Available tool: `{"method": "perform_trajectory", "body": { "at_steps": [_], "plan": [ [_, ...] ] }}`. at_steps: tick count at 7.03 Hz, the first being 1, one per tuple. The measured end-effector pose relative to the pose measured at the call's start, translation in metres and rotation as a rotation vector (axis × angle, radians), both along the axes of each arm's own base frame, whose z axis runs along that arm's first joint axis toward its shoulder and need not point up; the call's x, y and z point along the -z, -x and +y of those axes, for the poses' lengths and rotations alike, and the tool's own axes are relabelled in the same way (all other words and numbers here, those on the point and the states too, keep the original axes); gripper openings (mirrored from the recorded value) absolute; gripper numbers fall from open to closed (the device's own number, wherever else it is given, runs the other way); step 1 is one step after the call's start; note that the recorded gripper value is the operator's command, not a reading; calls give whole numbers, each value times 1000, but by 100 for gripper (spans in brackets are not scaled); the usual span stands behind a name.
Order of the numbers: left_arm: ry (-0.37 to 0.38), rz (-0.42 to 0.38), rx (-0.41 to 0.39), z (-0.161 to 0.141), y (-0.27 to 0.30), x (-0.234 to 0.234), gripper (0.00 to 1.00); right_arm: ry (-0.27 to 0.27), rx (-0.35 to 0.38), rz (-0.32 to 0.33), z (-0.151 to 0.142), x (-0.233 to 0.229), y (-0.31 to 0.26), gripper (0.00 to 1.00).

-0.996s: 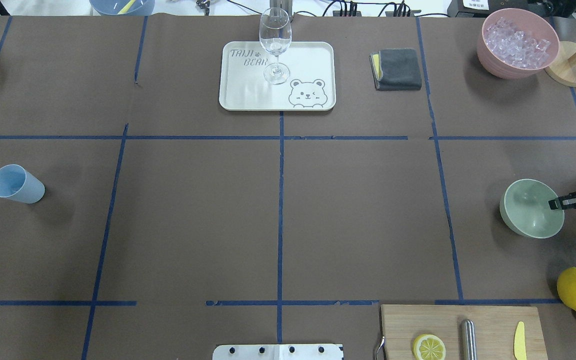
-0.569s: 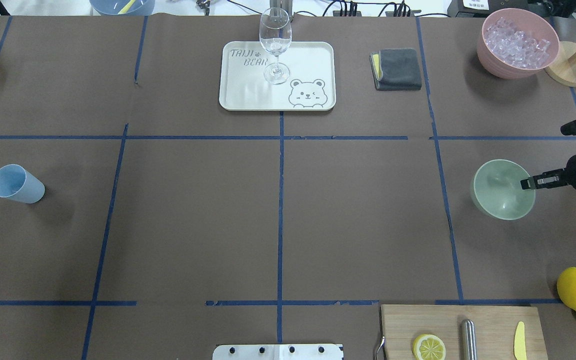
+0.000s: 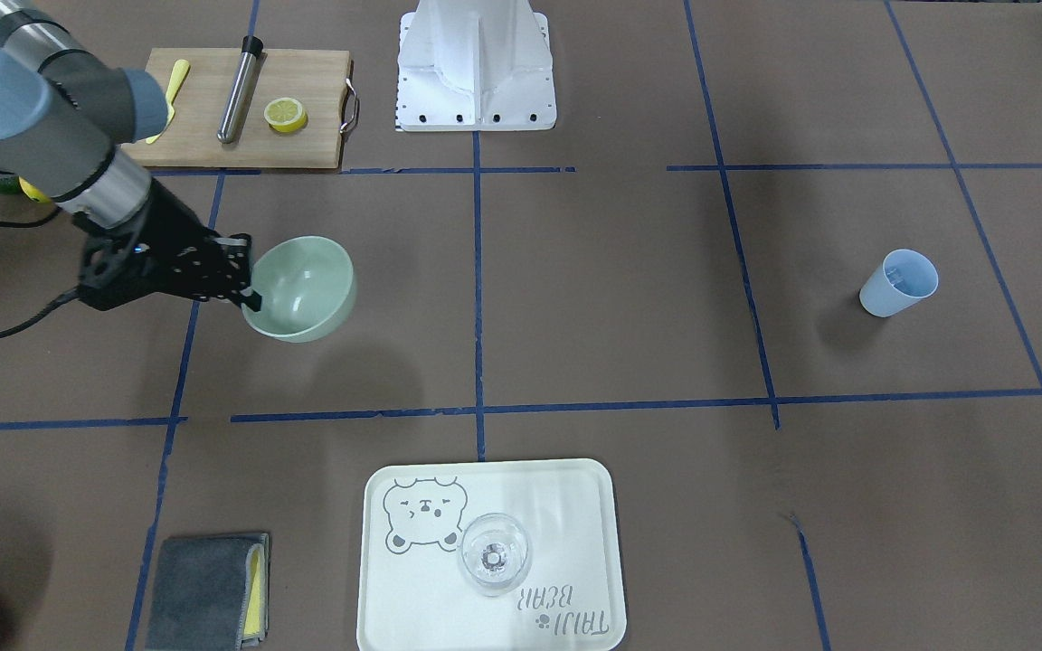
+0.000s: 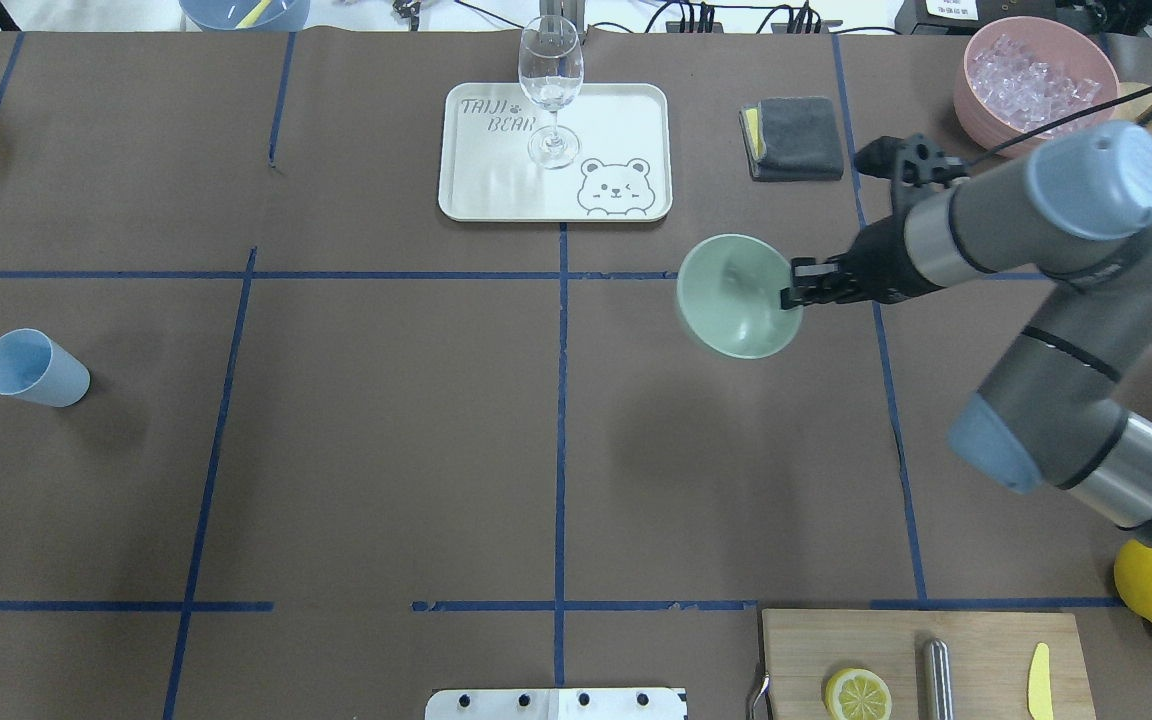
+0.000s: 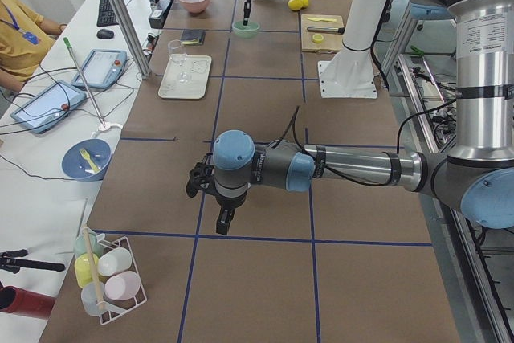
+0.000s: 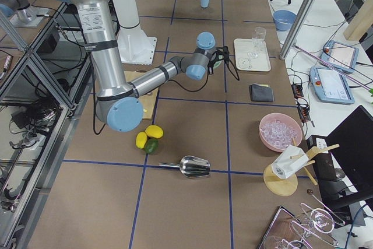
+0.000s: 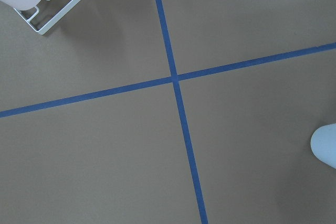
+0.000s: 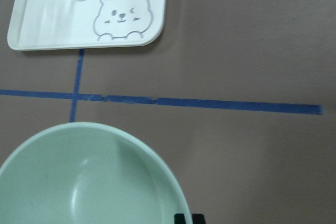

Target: Pour ice into bowl

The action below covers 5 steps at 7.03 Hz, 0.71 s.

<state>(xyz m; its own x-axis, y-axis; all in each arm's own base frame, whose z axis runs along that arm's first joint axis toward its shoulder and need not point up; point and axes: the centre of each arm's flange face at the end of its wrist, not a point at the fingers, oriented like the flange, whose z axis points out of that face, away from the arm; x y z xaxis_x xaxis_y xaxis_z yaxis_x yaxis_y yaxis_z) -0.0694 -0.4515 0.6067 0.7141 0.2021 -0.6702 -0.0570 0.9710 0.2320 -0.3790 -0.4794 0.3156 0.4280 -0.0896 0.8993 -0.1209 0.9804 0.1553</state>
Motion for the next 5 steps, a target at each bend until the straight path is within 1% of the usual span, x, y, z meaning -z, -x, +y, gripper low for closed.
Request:
{"method": "perform_trajectory", "body": {
  "at_steps": [1,2,3,4,5],
  "plan": [
    [-1,0,1,0,0,0,100,17,-18,51,4,53,49,0],
    [-1,0,1,0,0,1,100,49,-38,105,14,109,94,0],
    [0,0,2,0,0,1,100,90,-46,144,23,160,143,0],
    [0,0,2,0,0,1,100,117,-57,178,26,196,195,0],
    [1,0,2,0,0,0,100,128,-69,210,26,222,241,0]
  ]
}}
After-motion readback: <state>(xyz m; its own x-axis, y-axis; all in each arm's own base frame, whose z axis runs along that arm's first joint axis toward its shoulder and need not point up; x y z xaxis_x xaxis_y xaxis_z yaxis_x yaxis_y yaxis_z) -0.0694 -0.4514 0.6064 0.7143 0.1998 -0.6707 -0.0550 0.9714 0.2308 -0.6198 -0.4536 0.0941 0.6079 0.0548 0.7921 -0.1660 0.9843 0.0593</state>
